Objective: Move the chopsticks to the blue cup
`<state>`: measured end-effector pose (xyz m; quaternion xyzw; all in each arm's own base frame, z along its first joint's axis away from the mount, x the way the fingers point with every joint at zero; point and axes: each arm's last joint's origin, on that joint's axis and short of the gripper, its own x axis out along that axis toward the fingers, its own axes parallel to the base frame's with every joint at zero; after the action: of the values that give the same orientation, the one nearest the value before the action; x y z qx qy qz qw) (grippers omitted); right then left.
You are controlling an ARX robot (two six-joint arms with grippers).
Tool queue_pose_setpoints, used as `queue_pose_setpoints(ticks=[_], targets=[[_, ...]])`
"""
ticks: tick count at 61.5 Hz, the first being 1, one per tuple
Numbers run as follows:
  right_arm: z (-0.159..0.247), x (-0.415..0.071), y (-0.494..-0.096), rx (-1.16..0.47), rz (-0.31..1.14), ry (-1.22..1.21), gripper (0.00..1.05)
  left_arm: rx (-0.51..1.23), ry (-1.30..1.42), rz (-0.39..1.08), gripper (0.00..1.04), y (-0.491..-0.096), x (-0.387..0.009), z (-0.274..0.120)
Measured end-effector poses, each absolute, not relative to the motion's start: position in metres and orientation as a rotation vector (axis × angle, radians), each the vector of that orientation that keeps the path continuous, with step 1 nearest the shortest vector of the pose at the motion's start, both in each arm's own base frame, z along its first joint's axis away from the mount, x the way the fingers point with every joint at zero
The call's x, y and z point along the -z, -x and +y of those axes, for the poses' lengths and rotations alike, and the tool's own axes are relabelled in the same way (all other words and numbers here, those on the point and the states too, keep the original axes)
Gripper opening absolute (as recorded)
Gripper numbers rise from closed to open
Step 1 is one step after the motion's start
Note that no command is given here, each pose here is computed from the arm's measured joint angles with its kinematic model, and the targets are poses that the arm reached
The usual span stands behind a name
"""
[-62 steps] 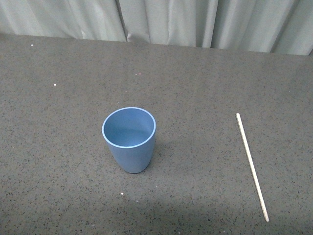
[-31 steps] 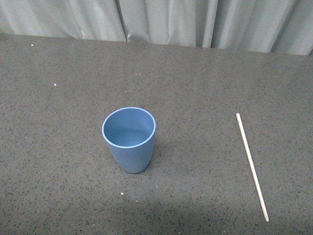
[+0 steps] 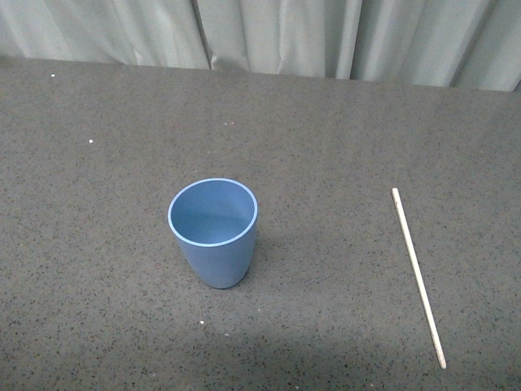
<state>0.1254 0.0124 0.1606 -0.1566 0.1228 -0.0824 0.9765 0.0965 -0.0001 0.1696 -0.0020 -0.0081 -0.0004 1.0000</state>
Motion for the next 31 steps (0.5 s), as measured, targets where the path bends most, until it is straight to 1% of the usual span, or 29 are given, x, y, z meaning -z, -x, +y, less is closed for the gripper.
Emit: queue_pose_setpoints(ticks=[3,7,18,31], targets=[[0.015,-0.163,-0.137,0.131,0.281,0.287,0.95,0.001,0.004,-0.016,0.98,-0.097,-0.17,0.0],[0.019,-0.166,-0.154,0.127,0.333,0.255,0.95,0.001,0.004,-0.016,0.98,-0.097,-0.17,0.0],[0.038,-0.158,-0.204,0.014,0.58,0.131,0.95,0.001,0.004,-0.016,0.98,-0.097,-0.17,0.0],[0.052,-0.139,-0.258,-0.017,0.793,0.043,0.95,0.001,0.004,-0.016,0.98,-0.097,-0.17,0.0]])
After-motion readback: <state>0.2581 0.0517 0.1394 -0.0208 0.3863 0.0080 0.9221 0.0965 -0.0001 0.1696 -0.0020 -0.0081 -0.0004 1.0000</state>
